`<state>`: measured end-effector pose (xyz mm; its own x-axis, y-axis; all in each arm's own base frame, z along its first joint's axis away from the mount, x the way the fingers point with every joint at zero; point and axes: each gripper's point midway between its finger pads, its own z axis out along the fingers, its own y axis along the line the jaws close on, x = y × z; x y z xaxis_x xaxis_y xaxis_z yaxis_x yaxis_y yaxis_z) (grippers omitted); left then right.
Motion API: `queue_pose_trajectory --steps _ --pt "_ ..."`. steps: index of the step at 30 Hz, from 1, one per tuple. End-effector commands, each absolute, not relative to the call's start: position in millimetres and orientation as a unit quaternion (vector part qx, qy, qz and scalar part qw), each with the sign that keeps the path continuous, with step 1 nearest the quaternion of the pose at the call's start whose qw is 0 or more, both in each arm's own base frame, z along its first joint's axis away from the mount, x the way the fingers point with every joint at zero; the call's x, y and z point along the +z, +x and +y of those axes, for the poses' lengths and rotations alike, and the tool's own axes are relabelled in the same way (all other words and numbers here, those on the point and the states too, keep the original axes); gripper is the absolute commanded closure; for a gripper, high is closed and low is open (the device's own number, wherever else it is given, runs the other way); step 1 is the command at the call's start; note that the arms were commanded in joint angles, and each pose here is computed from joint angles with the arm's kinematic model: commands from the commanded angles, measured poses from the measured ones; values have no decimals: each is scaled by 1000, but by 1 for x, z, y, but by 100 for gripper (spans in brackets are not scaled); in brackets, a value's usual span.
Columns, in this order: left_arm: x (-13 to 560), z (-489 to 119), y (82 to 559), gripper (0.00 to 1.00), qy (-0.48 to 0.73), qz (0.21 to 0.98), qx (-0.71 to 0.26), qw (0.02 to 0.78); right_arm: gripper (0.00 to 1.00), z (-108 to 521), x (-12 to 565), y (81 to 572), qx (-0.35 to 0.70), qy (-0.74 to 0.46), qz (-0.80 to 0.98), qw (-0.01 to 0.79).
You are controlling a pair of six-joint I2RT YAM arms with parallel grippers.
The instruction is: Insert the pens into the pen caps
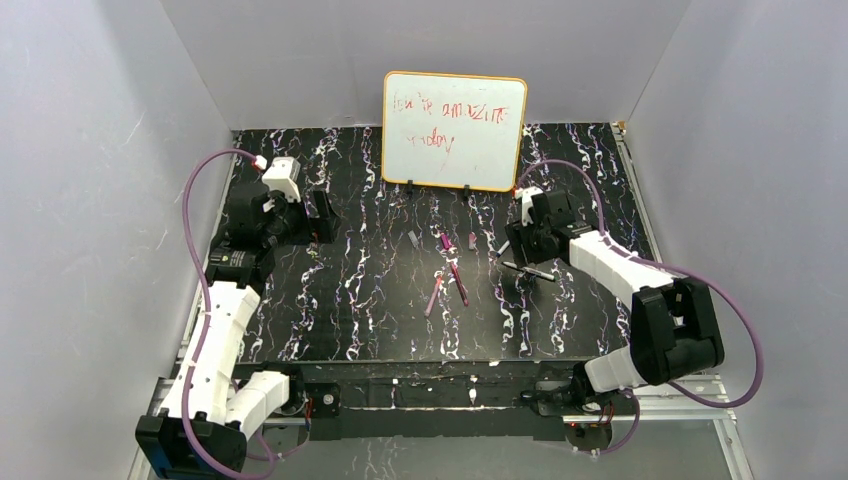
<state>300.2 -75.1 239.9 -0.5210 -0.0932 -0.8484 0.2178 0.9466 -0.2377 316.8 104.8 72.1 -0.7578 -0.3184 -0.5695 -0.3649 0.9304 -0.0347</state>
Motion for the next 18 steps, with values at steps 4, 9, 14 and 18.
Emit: queue_pose_trajectory --steps 4,9,14,18 --pt "232 -96 280 2 76 860 -194 465 26 104 65 297 56 -198 924 322" --pt "228 -95 273 1 84 861 -183 467 26 95 59 298 29 -195 927 319" --pt "230 -92 272 2 83 860 -170 475 28 86 53 309 -4 -189 929 318" --pt "231 -93 272 2 88 859 -167 476 30 87 41 312 -5 -193 932 308"
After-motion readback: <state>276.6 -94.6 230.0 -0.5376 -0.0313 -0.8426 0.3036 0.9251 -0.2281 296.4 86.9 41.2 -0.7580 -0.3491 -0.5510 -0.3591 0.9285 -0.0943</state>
